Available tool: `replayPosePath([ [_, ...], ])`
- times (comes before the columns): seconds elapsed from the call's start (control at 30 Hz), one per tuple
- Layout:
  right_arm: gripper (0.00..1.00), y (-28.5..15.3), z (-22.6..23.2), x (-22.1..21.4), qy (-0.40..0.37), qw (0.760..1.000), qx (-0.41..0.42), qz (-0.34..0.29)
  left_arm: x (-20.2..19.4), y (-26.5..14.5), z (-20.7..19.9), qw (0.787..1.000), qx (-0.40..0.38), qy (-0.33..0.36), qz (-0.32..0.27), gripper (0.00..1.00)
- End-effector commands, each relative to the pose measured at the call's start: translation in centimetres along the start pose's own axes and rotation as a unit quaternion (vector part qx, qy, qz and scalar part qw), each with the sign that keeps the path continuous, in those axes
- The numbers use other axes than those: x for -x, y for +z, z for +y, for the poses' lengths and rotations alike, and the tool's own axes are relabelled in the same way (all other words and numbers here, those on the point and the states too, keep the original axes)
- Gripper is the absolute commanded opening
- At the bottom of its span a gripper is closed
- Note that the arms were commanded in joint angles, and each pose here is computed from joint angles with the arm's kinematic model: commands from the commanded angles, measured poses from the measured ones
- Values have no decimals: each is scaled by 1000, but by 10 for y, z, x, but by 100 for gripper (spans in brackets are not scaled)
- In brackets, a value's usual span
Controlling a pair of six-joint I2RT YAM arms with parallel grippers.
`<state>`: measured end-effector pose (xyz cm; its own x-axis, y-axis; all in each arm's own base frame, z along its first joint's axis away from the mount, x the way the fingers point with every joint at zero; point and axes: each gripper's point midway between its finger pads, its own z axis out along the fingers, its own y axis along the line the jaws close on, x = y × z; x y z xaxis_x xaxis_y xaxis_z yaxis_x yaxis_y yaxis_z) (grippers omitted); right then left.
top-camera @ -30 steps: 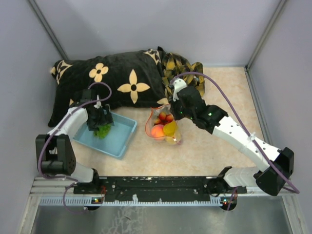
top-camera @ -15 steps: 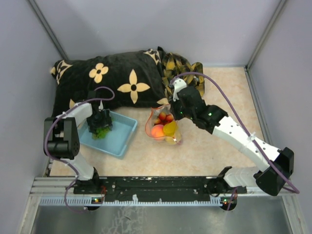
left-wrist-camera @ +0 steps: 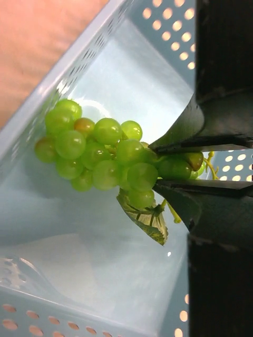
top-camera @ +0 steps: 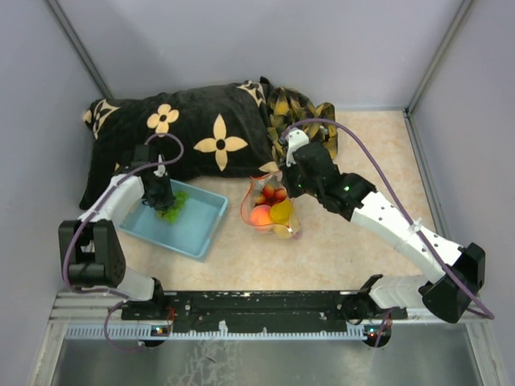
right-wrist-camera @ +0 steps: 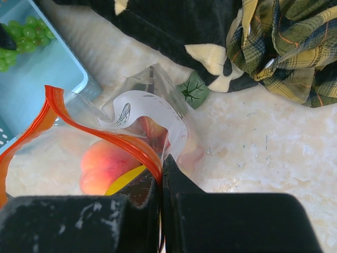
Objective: Place the food in the zip-top bag and seal the zipper
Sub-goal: Pick up the fake fruit from the bin.
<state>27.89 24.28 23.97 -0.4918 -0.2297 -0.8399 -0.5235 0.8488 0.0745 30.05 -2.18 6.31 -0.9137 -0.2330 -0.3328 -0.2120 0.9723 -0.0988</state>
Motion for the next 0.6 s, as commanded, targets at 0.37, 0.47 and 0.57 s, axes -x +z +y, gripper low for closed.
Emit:
replayPosePath([
  [0.37,0,-6,-9,25,6,999,-25,-33,18,-109,-69,976,-177,13,-127,16],
  [0.47,0,-5,-9,23,8,999,-27,-29,20,-137,-81,965,-210,22,-155,15],
  [0.57,0,-5,-9,24,9,999,-27,-29,20,-174,-99,946,-261,40,-188,15],
])
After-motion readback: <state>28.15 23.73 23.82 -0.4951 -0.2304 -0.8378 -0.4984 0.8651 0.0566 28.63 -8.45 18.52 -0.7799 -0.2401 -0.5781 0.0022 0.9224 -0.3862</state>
